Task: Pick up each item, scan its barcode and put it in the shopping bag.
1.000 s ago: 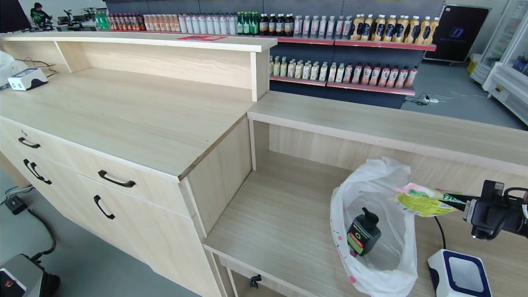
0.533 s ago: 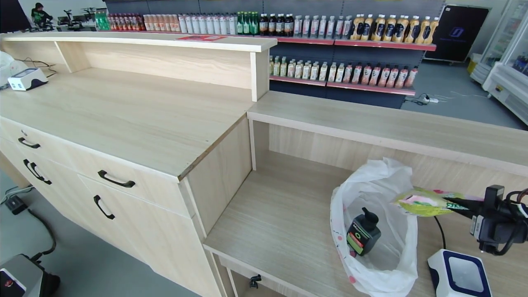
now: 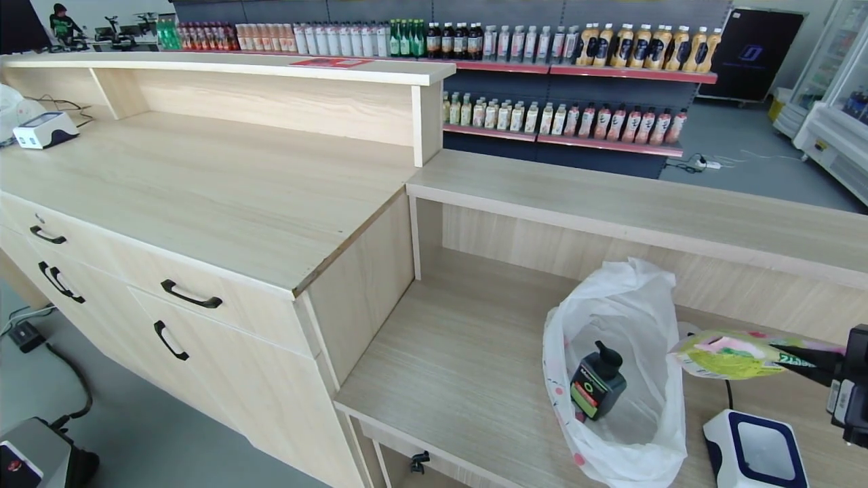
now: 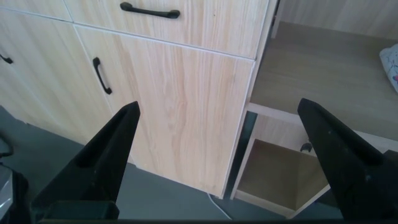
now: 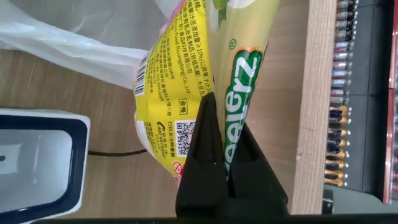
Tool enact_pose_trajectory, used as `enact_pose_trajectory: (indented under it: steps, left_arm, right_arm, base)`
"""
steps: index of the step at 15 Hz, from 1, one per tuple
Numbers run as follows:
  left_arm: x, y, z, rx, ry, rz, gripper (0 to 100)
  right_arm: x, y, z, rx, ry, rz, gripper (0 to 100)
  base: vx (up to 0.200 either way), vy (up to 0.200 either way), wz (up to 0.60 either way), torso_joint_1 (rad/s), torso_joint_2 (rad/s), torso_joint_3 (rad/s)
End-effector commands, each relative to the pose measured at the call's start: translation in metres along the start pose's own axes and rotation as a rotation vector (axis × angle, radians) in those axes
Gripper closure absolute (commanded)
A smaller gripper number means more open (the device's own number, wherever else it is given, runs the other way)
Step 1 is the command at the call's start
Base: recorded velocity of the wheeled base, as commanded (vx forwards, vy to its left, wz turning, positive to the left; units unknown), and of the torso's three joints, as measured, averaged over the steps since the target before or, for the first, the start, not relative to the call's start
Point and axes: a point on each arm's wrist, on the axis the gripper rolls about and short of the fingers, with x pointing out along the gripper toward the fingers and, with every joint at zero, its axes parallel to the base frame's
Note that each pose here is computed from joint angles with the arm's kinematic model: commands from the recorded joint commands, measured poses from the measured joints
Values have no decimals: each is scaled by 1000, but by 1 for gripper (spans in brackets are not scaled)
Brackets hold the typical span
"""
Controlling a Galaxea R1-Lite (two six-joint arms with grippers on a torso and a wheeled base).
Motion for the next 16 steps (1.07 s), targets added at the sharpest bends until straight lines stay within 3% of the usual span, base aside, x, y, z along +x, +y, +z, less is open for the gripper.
enact_pose_trajectory:
  steps: [1,16]
  left_arm:
    - [0,0,0,0,1,0,0]
    - [0,0,0,0,1,-1,0]
  right_arm:
    - [-22,-4,5,-47,55,-15,100]
    - [-51,-4,2,-158,156,-24,100]
  base:
    - [0,0,0,0,0,0]
    - [0,0,0,0,0,0]
